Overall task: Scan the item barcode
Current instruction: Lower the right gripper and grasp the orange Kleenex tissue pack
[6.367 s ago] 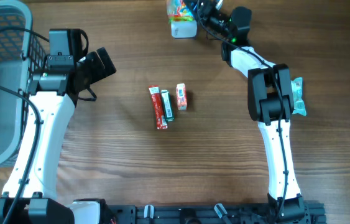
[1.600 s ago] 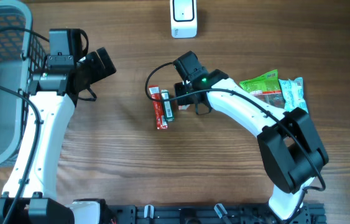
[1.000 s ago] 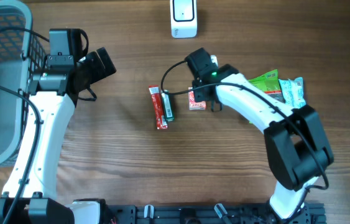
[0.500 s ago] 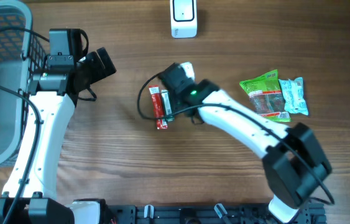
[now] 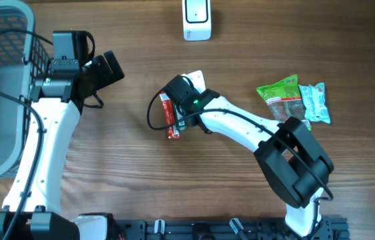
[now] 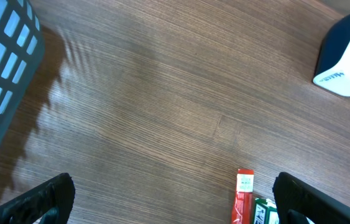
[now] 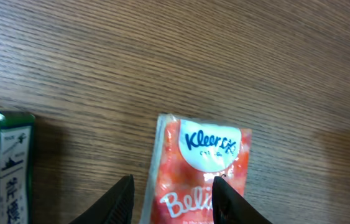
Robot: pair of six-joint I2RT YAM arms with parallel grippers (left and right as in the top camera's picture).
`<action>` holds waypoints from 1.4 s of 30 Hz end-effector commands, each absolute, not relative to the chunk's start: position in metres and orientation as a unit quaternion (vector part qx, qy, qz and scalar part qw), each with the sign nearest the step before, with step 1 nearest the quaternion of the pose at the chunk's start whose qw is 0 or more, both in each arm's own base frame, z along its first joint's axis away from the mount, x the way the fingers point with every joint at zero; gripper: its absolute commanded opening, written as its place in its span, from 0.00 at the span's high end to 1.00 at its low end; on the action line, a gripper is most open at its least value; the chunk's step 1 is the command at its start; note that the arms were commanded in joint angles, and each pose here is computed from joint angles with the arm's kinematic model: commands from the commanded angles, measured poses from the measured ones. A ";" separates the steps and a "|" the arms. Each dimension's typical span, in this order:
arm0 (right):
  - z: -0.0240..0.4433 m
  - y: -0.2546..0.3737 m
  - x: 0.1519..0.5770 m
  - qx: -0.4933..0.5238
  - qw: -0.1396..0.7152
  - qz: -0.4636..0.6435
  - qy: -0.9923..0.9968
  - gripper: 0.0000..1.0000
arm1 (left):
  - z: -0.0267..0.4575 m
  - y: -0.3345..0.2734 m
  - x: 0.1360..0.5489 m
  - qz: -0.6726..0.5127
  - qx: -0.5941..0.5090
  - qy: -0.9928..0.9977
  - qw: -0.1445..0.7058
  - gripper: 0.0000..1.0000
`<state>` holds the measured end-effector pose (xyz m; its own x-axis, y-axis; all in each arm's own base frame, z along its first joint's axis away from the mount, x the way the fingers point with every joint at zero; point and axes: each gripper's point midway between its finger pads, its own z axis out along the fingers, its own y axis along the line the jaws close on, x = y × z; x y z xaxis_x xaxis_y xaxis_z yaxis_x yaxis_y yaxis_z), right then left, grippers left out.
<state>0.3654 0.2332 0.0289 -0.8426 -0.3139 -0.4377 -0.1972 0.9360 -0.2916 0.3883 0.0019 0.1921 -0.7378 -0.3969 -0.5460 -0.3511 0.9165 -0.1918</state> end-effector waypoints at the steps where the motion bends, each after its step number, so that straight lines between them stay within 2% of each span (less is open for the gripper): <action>1: 0.025 0.224 0.366 -0.138 0.246 -0.149 0.948 0.59 | 0.193 0.006 0.390 -0.030 -0.200 0.931 0.304 0.00; 12: 0.013 0.220 0.362 -0.151 0.228 -0.162 0.948 0.60 | 0.193 0.006 0.390 -0.030 -0.200 0.931 0.304 0.00; 22: 0.006 0.213 0.369 -0.161 0.224 -0.175 0.945 0.67 | 0.193 0.006 0.390 -0.030 -0.200 0.931 0.304 0.00; 29: 0.023 0.223 0.378 -0.177 0.246 -0.164 0.939 0.57 | 0.193 0.006 0.390 -0.030 -0.200 0.931 0.304 0.00; 42: 0.028 0.235 0.383 -0.204 0.259 -0.141 0.934 0.56 | 0.193 0.006 0.390 -0.030 -0.200 0.931 0.304 0.00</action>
<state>0.3763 0.2281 0.0168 -0.8087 -0.4241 -0.4076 -0.2752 0.8853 -0.3749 0.3883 0.0019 0.1921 -0.7378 -0.3969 -0.5460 -0.3511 0.9165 -0.1918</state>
